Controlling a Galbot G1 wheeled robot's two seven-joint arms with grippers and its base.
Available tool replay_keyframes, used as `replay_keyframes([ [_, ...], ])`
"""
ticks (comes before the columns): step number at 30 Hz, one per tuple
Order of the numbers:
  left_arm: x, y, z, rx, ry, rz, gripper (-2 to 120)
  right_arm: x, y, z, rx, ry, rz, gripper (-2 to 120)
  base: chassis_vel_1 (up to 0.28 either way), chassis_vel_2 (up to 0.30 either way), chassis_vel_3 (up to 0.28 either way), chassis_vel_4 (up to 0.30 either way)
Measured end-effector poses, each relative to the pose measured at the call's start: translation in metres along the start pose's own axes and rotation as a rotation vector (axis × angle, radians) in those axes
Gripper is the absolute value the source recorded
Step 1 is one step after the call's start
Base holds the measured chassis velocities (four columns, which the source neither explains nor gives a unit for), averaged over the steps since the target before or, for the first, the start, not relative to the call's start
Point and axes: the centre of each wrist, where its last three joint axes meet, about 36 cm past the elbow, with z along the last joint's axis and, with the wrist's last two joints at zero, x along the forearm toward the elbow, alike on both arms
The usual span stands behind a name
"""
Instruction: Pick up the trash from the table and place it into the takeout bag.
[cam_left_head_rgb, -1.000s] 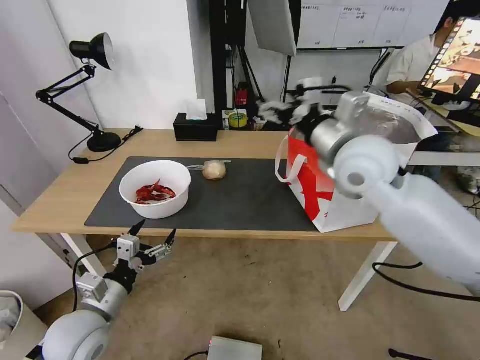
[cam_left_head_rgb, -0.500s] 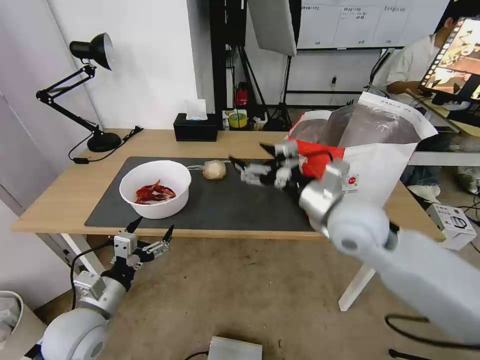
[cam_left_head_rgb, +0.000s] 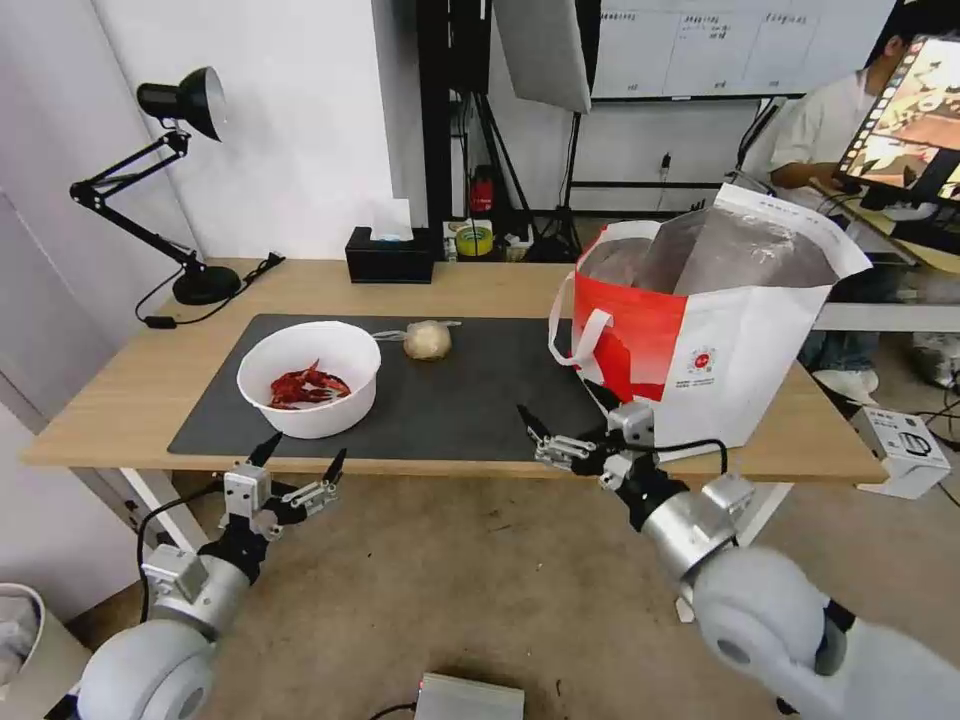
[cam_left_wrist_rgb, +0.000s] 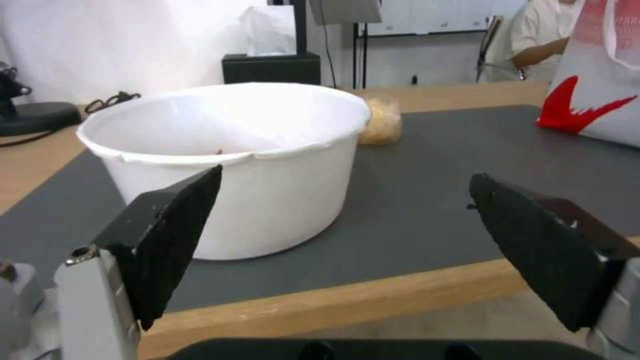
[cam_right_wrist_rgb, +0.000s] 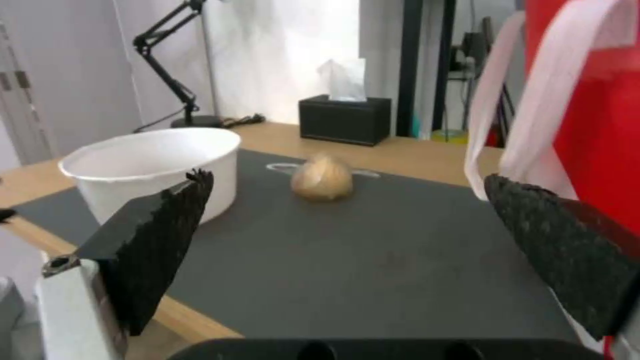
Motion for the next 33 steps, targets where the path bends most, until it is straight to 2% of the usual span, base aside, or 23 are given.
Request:
replay_keyframes([
  [19, 0.003, -0.001, 0.003, -0.004, 0.006, -0.010, 100, 0.018, 0.006, 0.044, 0.005, 0.090, 0.103, 100, 0.000, 0.000, 0.000, 0.000],
  [33, 0.001, 0.003, 0.004, -0.011, 0.010, -0.013, 100, 0.025, 0.010, 0.059, 0.010, 0.122, 0.128, 100, 0.000, 0.000, 0.000, 0.000],
])
